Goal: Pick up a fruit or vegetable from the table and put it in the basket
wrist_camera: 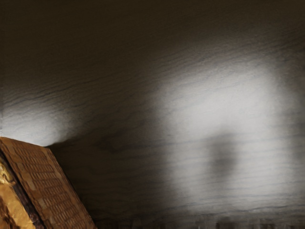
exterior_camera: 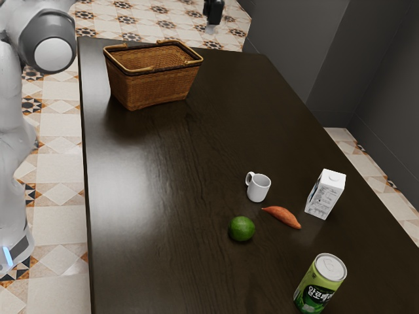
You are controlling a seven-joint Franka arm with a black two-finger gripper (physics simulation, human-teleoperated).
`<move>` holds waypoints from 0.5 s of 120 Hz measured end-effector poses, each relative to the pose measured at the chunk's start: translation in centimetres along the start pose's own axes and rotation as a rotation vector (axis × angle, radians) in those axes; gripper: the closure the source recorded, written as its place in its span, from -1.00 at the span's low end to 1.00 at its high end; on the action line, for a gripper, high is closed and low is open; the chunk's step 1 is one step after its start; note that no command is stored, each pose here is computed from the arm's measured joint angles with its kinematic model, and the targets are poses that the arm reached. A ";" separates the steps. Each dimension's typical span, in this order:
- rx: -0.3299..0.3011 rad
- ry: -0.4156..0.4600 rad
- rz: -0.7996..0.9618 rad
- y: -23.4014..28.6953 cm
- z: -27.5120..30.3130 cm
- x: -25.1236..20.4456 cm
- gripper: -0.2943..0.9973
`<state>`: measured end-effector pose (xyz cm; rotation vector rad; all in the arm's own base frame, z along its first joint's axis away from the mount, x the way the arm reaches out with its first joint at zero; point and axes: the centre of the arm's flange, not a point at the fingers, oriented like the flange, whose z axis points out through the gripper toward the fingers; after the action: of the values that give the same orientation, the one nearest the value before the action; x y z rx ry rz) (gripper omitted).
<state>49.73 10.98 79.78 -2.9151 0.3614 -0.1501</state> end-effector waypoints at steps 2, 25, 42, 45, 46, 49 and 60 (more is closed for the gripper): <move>-0.006 -0.027 -0.033 -1.1 1.1 -0.3 -0.44; -0.177 -0.131 -0.316 -10.7 10.3 -3.5 -0.50; -0.270 -0.050 -0.079 1.8 9.8 6.4 -0.50; -0.278 -0.040 -0.075 2.4 9.6 6.7 -0.50; -0.281 -0.036 -0.075 2.5 9.5 6.7 -0.50; -0.293 -0.025 -0.077 2.7 9.3 6.4 -0.50; -0.299 -0.001 -0.096 2.9 9.0 6.2 -0.51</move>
<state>56.18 8.32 70.85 -3.2300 0.2638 -0.1176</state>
